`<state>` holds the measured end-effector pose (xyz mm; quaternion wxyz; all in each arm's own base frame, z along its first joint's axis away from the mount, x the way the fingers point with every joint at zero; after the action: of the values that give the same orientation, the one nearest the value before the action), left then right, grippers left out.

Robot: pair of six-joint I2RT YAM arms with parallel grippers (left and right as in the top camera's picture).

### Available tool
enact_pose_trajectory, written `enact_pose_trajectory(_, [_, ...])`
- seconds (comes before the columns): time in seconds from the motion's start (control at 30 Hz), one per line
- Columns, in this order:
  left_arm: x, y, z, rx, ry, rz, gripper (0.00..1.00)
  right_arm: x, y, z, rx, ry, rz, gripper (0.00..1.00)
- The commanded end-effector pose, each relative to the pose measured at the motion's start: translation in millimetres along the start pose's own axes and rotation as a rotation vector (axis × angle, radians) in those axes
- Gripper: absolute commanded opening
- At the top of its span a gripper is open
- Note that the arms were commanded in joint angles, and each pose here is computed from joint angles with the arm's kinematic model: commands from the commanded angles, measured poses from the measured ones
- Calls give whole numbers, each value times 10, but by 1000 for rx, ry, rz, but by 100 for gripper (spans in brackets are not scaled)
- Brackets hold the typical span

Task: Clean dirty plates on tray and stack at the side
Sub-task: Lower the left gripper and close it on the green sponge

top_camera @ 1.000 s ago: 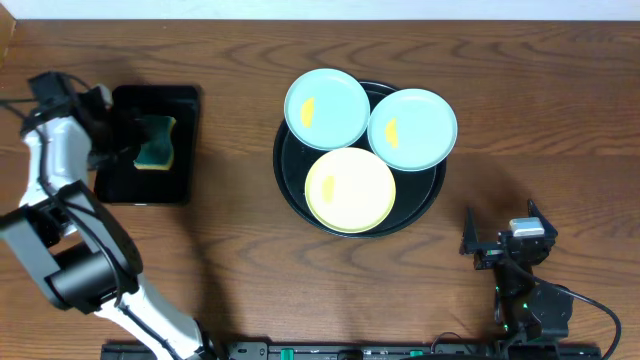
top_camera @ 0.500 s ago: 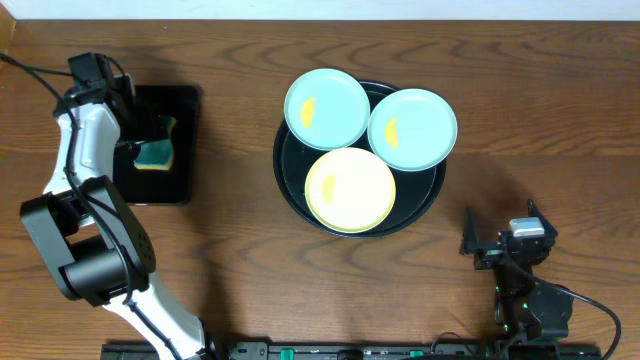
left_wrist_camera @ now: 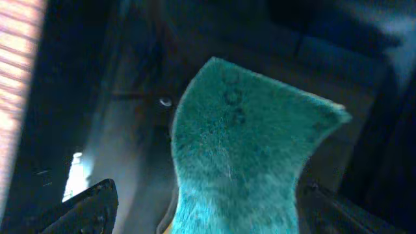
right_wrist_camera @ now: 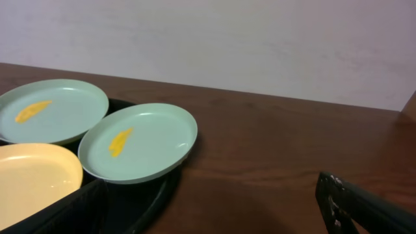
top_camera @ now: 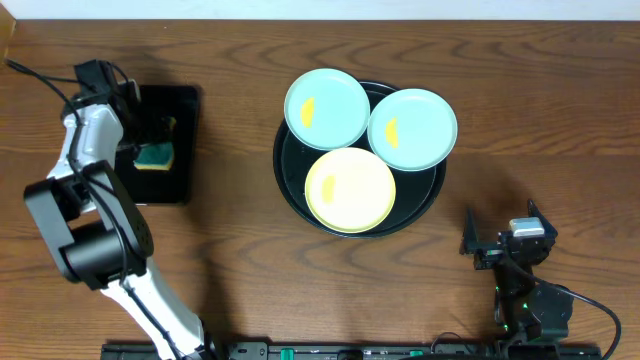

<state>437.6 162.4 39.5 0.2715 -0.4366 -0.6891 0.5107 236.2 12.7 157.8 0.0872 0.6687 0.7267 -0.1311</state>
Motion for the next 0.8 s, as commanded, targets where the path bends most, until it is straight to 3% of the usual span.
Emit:
enact_pose_trajectory(0.0, [-16,73,54,17,6,11,91,-1,-1,9,3,-3,0,99])
enact_pose_trajectory(0.1, [-16,73,55,17,6,11,89,-1,-1,9,3,-3,0,99])
enact_pose_trajectory(0.2, [-12,76,80,27,6,10,80,-1,-1,9,3,-3,0,99])
enact_pose_trajectory(0.7, [40,214,413,110,3,-2,80,-1,-1,9,3,-3,0,99])
enact_pose_trajectory(0.77, [39,213,411,110,3,-2,76,-1,-1,9,3,-3,0,99])
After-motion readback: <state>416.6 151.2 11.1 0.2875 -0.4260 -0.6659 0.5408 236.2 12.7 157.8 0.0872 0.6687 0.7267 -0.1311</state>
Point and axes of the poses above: each gripper's point midway between its finger pads, its own y axis out along the fingers, its own x axis along the line the jaws close on, z = x × y, the point moved 1 cm from there along -y, back along the fingers, and after that the axes turned 12 degrees about -y, right-handed, at the moved point
